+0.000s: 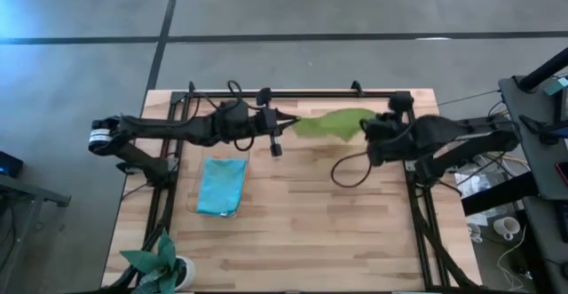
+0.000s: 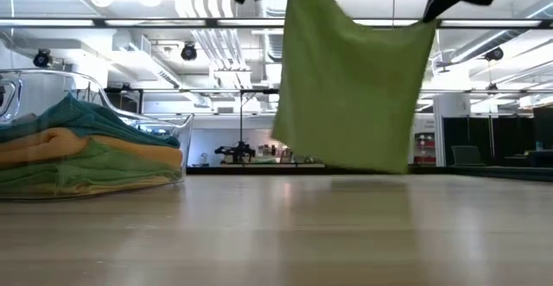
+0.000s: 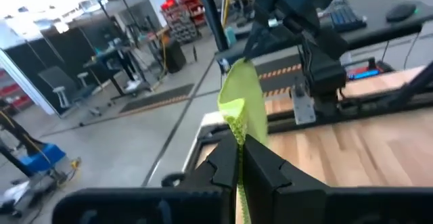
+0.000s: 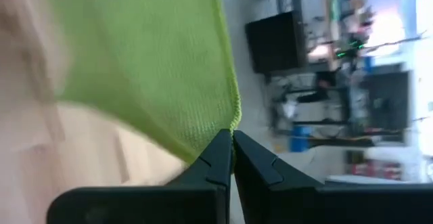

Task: Fold microfiber towels
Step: Fold the green microfiber towel on the table

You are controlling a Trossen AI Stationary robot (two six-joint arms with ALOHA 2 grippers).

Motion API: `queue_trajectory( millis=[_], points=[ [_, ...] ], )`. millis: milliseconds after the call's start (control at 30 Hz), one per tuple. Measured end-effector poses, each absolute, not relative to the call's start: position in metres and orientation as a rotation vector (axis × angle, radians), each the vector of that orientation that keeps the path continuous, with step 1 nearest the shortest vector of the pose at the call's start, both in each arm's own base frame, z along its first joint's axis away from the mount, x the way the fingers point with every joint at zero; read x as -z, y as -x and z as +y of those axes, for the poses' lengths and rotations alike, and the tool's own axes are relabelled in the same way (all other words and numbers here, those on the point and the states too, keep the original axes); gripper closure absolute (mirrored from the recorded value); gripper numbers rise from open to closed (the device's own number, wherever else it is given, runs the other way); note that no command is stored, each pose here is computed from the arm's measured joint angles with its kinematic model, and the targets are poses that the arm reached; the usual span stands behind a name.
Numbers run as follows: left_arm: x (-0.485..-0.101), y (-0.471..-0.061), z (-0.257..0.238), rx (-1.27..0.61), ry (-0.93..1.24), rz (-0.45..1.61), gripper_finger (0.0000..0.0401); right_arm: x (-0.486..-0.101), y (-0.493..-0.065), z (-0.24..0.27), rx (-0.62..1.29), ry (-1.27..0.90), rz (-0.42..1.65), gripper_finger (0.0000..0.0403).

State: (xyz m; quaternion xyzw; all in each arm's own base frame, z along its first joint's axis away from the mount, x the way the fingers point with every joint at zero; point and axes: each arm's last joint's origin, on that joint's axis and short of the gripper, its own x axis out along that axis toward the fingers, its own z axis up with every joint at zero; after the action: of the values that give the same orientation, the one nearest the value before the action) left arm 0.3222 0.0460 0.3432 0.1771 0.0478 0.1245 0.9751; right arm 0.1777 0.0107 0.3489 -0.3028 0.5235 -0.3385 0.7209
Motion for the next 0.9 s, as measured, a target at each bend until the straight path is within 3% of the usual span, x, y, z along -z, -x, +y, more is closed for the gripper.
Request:
queue_trajectory(
  millis=[133, 233, 433, 567, 667, 900],
  points=[
    [-0.347, -0.322, 0.044, -0.229, -0.33, 0.075, 0.0401, -0.359, -0.168, 0.009, 0.656, 0.488, 1.101, 0.0394],
    [-0.327, -0.326, 0.037, -0.156, -0.237, 0.126, 0.0401, -0.353, -0.166, 0.015, 0.555, 0.344, 1.075, 0.0394],
    [-0.261, -0.338, 0.007, -0.027, -0.112, 0.319, 0.0401, -0.298, -0.172, 0.046, 0.365, 0.163, 1.11, 0.0394],
    [-0.221, -0.344, -0.036, 0.13, -0.063, 0.436, 0.0401, -0.247, -0.175, 0.086, 0.093, -0.023, 1.116, 0.0394],
    [-0.208, -0.343, -0.07, 0.246, -0.01, 0.48, 0.0401, -0.23, -0.171, 0.119, -0.068, -0.131, 1.092, 0.0394],
    [-0.202, -0.33, -0.134, 0.393, 0.108, 0.531, 0.0401, -0.215, -0.164, 0.175, -0.187, -0.252, 1.052, 0.0394]
  ],
)
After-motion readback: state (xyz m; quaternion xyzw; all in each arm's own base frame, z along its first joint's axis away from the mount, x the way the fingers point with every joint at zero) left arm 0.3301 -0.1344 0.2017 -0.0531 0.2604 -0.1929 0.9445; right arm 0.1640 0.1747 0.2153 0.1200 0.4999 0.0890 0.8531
